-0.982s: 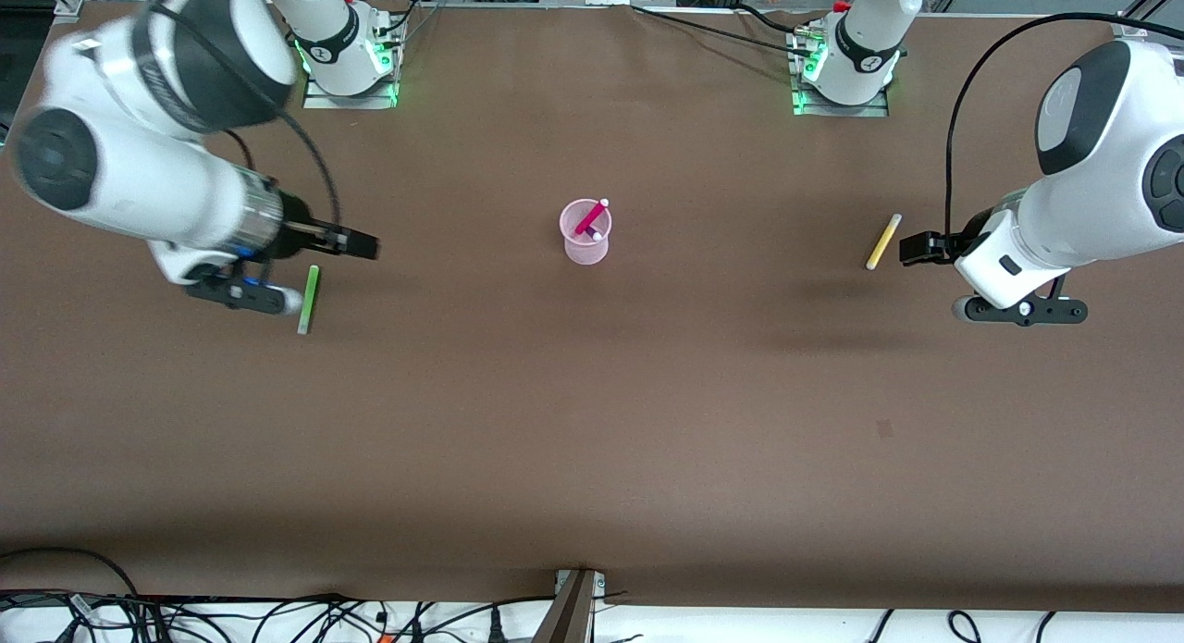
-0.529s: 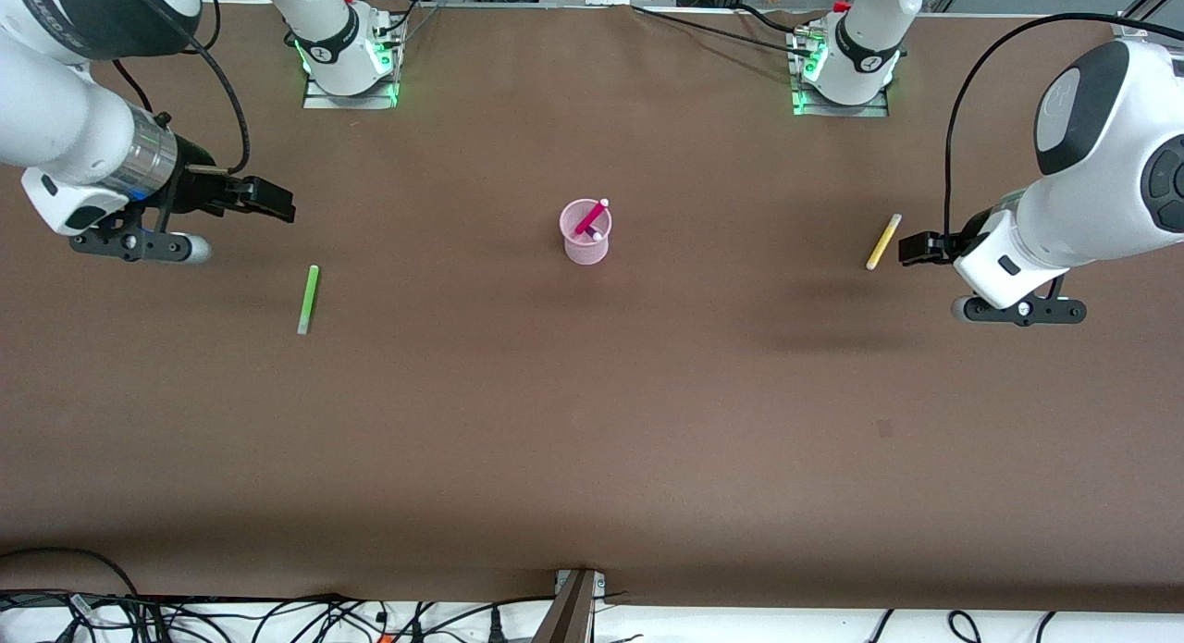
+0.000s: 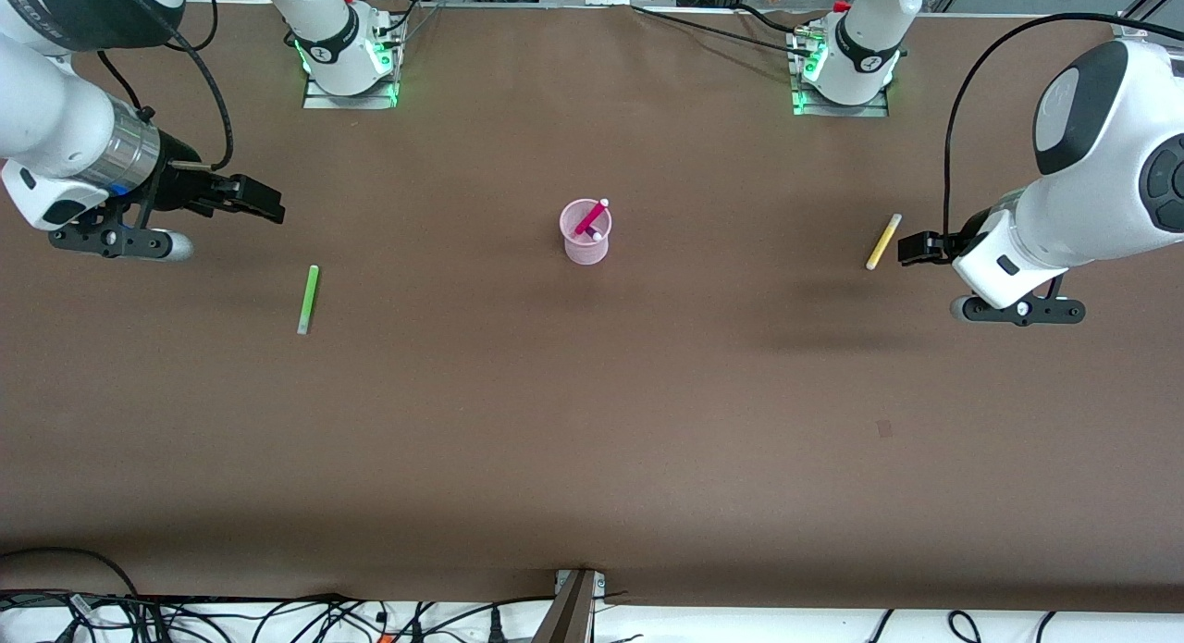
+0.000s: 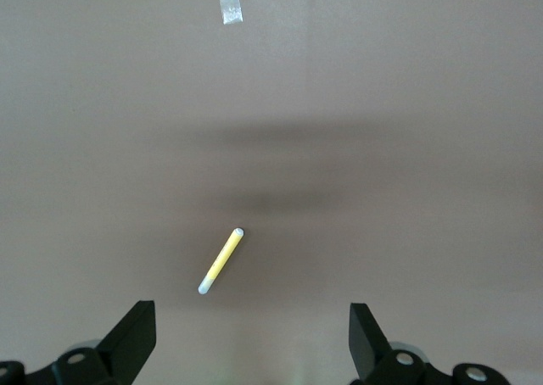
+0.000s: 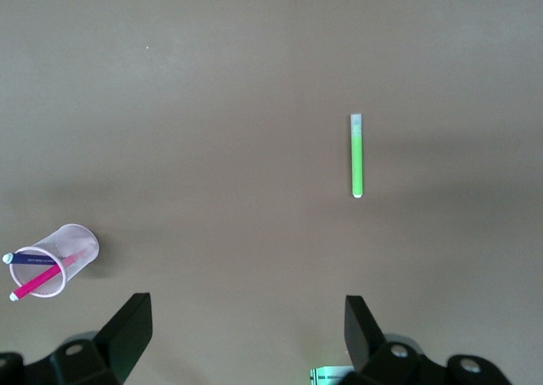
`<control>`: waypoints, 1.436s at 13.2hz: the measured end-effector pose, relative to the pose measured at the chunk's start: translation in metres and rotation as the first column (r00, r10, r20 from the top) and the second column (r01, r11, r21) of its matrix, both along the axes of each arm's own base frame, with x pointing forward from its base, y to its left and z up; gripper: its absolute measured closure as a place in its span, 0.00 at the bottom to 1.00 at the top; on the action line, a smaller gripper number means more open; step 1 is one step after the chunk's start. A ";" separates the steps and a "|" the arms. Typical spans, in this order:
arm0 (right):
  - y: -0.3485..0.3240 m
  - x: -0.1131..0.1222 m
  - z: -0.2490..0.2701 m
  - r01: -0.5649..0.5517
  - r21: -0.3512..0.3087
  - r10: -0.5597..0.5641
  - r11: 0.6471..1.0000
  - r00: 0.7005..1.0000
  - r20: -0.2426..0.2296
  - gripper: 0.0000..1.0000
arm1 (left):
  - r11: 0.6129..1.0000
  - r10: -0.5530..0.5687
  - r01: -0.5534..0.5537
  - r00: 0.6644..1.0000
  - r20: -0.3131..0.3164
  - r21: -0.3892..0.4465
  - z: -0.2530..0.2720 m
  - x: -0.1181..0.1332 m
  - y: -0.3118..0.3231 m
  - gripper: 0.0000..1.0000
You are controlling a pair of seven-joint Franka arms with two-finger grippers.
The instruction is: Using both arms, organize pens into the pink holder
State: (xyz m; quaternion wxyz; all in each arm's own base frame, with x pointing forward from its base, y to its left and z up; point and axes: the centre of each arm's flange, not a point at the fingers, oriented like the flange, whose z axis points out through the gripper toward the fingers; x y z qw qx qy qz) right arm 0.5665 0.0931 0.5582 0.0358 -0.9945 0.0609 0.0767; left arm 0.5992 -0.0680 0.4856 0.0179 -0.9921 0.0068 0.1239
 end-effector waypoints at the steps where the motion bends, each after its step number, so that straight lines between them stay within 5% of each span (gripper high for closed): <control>1: -0.002 0.000 -0.001 0.004 0.000 -0.004 1.000 1.000 -0.003 0.00 | 1.000 0.000 0.000 1.000 0.000 0.000 0.000 0.000 0.000 0.00; 13: -0.026 0.004 -0.005 -0.039 0.038 0.039 0.999 0.999 -0.008 0.00 | 1.000 0.000 0.000 1.000 0.000 0.000 0.000 0.000 0.000 0.00; 19: -0.045 0.001 0.015 -0.127 -0.013 0.128 0.992 0.992 0.023 0.00 | 1.000 0.010 -0.010 1.000 -0.006 -0.030 0.000 0.000 -0.002 0.00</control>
